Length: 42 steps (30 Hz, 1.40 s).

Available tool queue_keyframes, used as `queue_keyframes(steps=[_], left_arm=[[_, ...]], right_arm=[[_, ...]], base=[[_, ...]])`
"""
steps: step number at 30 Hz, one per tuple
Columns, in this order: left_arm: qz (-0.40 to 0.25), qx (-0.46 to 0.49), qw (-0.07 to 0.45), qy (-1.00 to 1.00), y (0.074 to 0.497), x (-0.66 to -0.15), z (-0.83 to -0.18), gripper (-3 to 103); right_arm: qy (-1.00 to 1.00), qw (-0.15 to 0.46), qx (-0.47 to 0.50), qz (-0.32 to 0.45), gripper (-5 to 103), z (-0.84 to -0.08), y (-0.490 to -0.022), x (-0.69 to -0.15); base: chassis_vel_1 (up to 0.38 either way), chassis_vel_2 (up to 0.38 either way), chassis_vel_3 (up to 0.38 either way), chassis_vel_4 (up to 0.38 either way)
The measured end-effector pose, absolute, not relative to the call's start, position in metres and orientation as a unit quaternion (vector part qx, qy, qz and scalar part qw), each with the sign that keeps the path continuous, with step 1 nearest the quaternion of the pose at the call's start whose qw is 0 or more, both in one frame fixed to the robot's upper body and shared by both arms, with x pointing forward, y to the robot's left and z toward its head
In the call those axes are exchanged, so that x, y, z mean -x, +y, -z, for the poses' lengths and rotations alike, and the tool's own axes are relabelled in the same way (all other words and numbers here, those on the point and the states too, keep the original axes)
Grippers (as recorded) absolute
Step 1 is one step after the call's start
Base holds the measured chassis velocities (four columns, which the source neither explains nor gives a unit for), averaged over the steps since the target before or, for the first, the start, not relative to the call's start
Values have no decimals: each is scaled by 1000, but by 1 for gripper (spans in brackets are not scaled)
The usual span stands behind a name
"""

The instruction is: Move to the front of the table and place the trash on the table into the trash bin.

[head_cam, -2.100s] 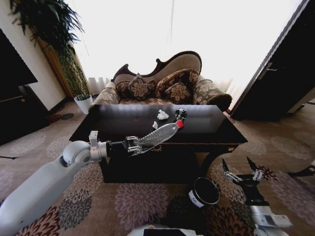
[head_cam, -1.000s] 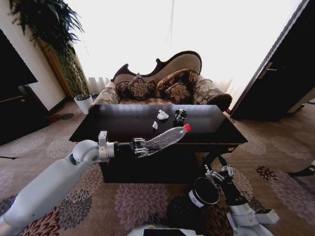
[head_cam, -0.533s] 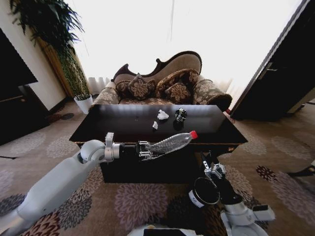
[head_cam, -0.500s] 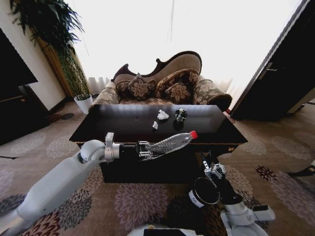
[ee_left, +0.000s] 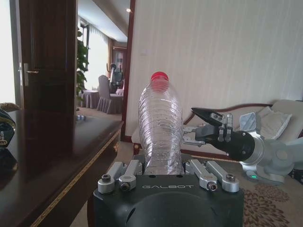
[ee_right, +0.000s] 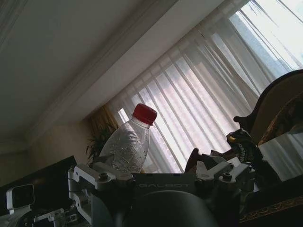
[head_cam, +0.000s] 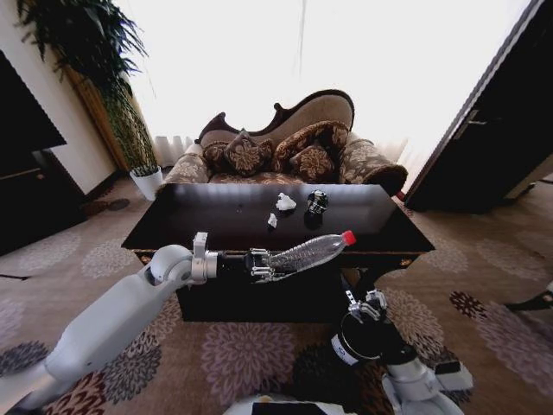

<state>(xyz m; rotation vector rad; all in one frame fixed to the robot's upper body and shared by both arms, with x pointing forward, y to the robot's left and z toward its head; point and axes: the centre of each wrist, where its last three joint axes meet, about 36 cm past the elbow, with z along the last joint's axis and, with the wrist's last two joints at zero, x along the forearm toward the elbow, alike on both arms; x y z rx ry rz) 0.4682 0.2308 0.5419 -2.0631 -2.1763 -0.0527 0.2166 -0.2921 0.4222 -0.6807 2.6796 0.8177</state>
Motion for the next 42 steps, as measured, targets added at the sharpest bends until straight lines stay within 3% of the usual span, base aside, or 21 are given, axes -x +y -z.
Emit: queue_keyframes(steps=[14, 22, 33, 35, 36, 38, 41, 42], left_arm=[[17, 701, 80, -709, 212, -480, -536, 34], [17, 736, 92, -670, 166, -488, -527, 34], [22, 743, 106, -661, 155, -488, -517, 32], [22, 743, 105, -660, 155, -489, -519, 32], [23, 743, 105, -660, 154, -490, -519, 32], [23, 743, 106, -660, 154, -490, -519, 32], [22, 744, 107, -659, 152, -490, -519, 31], [22, 744, 107, -659, 152, -490, -519, 31]], right_arm=[[914, 137, 270, -271, 100, -429, -292, -217], [921, 129, 278, -239, 100, -430, -305, -218], [920, 136, 281, -237, 101, -430, -307, -219], [920, 138, 281, -238, 96, -429, -308, -220], [918, 139, 283, -239, 86, -429, -309, -220], [918, 140, 285, -238, 86, -429, -309, -221], [917, 141, 288, -238, 70, -429, -309, -221], [917, 141, 288, -238, 70, -428, -309, -221]], base=[[0, 0, 0, 0], [0, 0, 0, 0], [0, 0, 0, 0], [0, 0, 0, 0], [0, 0, 0, 0], [0, 0, 0, 0], [0, 0, 0, 0], [0, 0, 0, 0]])
